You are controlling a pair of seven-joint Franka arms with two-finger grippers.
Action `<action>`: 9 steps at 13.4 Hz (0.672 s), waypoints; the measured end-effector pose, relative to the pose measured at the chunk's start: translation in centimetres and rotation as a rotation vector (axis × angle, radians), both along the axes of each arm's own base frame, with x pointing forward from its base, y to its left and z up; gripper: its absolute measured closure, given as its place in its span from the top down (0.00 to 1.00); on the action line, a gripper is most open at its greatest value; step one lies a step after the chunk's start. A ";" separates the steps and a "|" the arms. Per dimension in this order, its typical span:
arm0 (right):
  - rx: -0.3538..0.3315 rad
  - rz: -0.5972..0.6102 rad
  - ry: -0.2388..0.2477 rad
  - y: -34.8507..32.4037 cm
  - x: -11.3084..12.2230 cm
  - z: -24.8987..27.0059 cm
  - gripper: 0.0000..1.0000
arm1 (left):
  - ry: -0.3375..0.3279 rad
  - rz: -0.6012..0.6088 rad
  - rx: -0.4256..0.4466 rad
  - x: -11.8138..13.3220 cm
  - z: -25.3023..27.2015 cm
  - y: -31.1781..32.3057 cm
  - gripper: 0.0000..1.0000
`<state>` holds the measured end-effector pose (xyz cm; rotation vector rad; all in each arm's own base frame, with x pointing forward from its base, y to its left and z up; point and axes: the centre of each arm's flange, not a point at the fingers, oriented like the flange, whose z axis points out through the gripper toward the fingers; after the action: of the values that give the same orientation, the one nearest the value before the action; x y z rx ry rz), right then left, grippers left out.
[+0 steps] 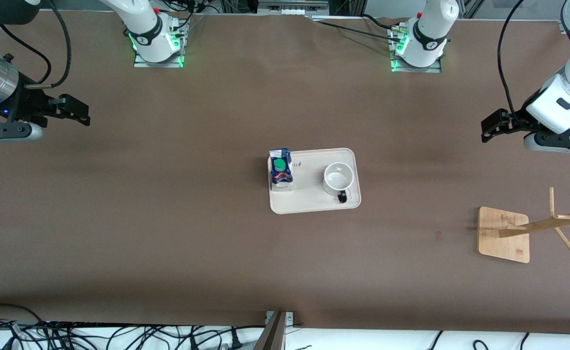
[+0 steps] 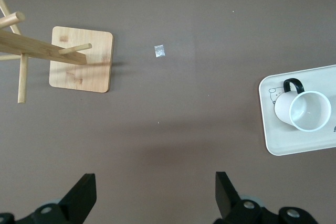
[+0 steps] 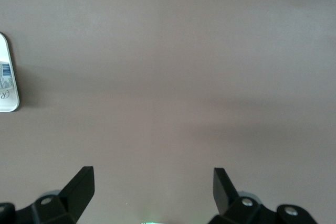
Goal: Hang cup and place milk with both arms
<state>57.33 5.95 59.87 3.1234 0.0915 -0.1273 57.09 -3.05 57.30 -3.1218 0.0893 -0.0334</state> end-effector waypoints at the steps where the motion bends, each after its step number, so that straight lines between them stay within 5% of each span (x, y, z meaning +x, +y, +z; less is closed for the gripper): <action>1: 0.001 0.007 -0.013 0.3 0.1 0.5 1.00 | -0.002 0.000 0.000 0.0 0.1 0.0 1.00; 4: 0.001 0.079 -0.017 4.2 -0.2 0.9 1.00 | -0.003 -0.005 0.000 0.0 0.2 -0.3 1.00; 7: -0.006 0.152 0.030 9.0 -0.1 -1.7 1.00 | -0.003 -0.006 0.000 0.0 0.2 -0.4 1.00; 9: 0.048 0.185 0.071 12.2 -0.2 -3.6 1.00 | -0.003 -0.007 0.000 0.0 0.2 -0.4 1.00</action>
<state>57.14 18.14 56.31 3.1371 0.3877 -0.2356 57.09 -3.45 57.50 -3.1217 0.1003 -0.0381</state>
